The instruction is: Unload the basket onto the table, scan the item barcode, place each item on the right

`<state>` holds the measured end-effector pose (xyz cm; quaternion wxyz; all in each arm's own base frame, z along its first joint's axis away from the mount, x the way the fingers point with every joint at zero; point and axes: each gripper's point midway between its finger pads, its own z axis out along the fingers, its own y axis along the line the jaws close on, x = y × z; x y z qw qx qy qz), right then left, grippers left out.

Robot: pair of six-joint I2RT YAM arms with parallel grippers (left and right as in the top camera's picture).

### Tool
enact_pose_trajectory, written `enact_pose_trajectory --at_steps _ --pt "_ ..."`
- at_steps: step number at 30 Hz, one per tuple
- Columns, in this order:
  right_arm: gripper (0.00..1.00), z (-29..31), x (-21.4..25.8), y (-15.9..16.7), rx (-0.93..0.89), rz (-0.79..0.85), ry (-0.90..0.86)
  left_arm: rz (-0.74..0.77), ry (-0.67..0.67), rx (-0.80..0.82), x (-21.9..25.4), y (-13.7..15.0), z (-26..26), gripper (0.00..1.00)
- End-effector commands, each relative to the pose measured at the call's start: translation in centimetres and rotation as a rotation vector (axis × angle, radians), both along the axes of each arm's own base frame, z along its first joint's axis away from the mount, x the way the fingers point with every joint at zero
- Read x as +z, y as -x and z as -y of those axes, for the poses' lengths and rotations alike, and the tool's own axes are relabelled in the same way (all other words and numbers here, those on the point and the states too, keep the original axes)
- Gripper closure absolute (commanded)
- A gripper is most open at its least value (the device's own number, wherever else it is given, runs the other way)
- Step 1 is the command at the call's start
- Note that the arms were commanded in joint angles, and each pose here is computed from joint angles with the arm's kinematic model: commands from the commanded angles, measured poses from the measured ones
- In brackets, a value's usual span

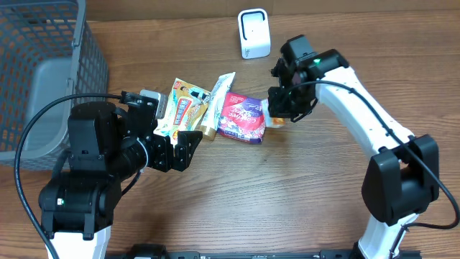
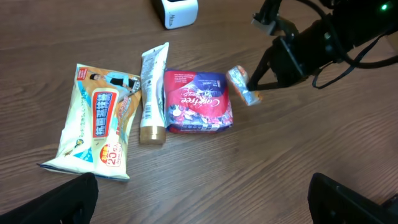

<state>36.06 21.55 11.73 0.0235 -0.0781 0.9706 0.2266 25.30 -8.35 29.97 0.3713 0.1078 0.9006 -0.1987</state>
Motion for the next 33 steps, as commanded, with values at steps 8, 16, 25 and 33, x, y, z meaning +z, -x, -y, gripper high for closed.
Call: enact_pose_trajectory --at_steps 8,16,25,33 --pt "0.96 -5.3 1.5 0.7 0.046 -0.119 -0.439 0.029 -0.018 -0.003 0.7 -0.2 -0.3 0.00" --pt "0.96 -3.2 -2.1 0.1 -0.095 -0.220 -0.416 0.029 -0.018 -0.003 0.7 -0.2 -0.3 0.00" --pt "0.85 3.6 -5.9 -1.1 -0.241 -0.187 -0.097 0.029 -0.018 -0.003 0.7 -0.2 -0.3 0.00" --pt "0.76 8.5 -5.7 -1.5 -0.314 -0.181 0.074 0.029 -0.018 -0.003 0.7 -0.2 -0.3 0.00"
